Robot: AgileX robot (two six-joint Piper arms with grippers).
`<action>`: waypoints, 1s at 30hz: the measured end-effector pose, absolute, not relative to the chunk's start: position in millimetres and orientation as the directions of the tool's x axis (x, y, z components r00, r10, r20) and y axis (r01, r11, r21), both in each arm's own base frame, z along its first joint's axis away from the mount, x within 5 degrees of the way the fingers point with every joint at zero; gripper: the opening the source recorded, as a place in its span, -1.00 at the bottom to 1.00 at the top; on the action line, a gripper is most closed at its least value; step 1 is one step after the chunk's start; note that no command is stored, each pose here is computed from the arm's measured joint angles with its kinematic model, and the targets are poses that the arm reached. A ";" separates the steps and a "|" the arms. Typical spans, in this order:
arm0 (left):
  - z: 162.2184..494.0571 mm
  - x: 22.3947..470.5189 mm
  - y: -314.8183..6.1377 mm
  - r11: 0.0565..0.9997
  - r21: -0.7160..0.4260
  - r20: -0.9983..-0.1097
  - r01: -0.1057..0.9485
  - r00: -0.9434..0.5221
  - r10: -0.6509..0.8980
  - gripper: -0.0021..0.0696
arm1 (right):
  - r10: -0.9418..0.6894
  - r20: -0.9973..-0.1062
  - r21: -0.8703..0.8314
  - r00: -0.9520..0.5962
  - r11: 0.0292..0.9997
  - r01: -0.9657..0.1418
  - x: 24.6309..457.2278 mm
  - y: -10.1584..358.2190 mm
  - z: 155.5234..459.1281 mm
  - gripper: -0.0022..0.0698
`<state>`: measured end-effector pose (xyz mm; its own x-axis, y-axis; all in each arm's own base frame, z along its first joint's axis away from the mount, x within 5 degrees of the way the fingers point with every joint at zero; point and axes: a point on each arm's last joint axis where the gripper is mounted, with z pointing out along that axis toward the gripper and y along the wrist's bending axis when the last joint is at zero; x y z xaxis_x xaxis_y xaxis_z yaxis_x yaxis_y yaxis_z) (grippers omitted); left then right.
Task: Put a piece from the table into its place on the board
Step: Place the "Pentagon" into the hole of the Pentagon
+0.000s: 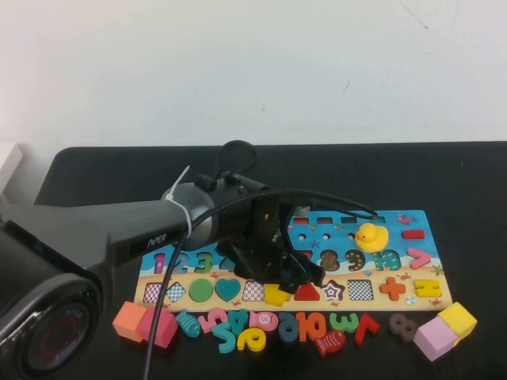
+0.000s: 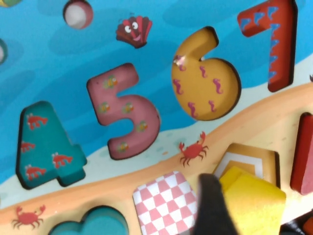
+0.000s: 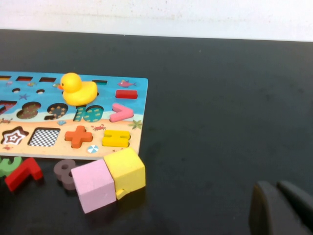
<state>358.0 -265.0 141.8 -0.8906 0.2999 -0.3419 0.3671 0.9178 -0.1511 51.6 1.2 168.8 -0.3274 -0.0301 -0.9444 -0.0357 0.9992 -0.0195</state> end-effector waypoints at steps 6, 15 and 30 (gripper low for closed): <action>141.2 355.6 -263.5 0.914 -0.140 -0.315 0.380 -0.893 0.322 -0.41 | -0.030 -0.944 -0.019 -0.327 0.999 -0.036 51.6 1.2 168.8 -0.89; 140.6 354.9 -261.6 0.913 -0.119 -0.302 0.389 -0.891 0.340 -0.92 | -0.030 -0.944 -0.019 -0.327 0.999 -0.036 51.6 1.2 168.8 -0.89; 143.1 354.4 -248.7 0.911 0.018 -0.256 0.413 -0.879 0.403 -0.94 | -0.030 -0.944 -0.019 -0.327 0.999 -0.036 51.6 1.2 168.8 -0.89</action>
